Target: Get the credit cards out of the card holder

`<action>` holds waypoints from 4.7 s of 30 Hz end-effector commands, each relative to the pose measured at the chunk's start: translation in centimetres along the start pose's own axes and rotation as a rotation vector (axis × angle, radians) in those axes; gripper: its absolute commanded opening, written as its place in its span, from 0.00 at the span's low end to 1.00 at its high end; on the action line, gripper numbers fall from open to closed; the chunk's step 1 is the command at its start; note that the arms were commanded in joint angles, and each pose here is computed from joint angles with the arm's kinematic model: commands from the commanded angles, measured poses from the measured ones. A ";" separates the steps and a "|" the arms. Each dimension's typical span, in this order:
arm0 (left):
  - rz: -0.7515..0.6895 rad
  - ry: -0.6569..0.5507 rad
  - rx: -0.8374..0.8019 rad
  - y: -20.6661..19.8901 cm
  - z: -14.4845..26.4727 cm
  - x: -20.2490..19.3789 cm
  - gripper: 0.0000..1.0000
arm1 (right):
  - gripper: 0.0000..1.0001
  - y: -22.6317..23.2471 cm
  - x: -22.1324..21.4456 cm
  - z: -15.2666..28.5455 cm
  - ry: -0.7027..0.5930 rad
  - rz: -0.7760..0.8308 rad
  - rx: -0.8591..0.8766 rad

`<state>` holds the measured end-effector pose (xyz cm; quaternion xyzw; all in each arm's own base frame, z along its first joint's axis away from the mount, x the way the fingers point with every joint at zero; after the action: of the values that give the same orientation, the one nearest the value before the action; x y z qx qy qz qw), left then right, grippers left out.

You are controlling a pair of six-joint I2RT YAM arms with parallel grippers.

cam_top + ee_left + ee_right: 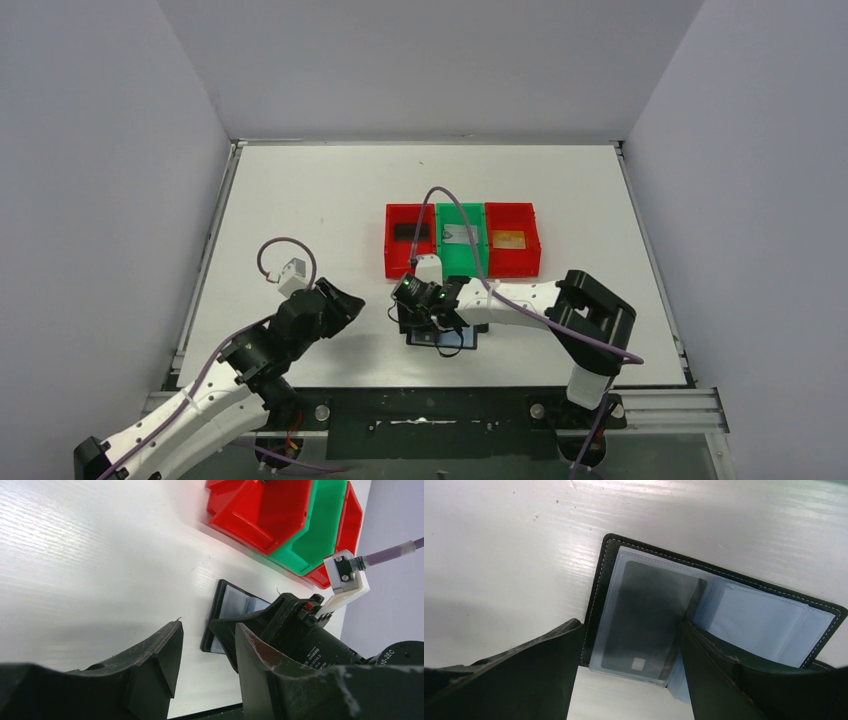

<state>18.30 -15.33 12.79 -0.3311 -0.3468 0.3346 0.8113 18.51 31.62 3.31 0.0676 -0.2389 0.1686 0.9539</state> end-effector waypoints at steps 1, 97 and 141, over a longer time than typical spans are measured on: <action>0.013 -0.021 0.011 0.3 0.0 0.4 0.42 | 0.70 -0.6 0.7 0.6 -0.025 0.001 -0.055; -0.326 0.596 -0.257 -7.9 -6.5 -15.9 0.43 | 0.43 -7.6 0.2 5.4 -0.353 -0.535 0.460; -0.467 0.592 -0.447 -10.5 -5.2 -19.3 0.47 | 0.42 -8.3 -0.3 5.5 -0.358 -0.568 0.458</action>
<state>14.87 -35.57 9.11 -0.4521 -0.2234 -0.0454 0.8623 17.98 22.37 6.17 0.3509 -0.3056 -0.0592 0.8832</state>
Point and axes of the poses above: each gripper's point midway between its finger pads, its own z axis back along the fingers, its own y axis along the line the jaws close on, x = y × z, the point moved 1 cm from there along z, back along the fingers, and after that the axes turned 10 degrees about z, right-handed, at the moved point
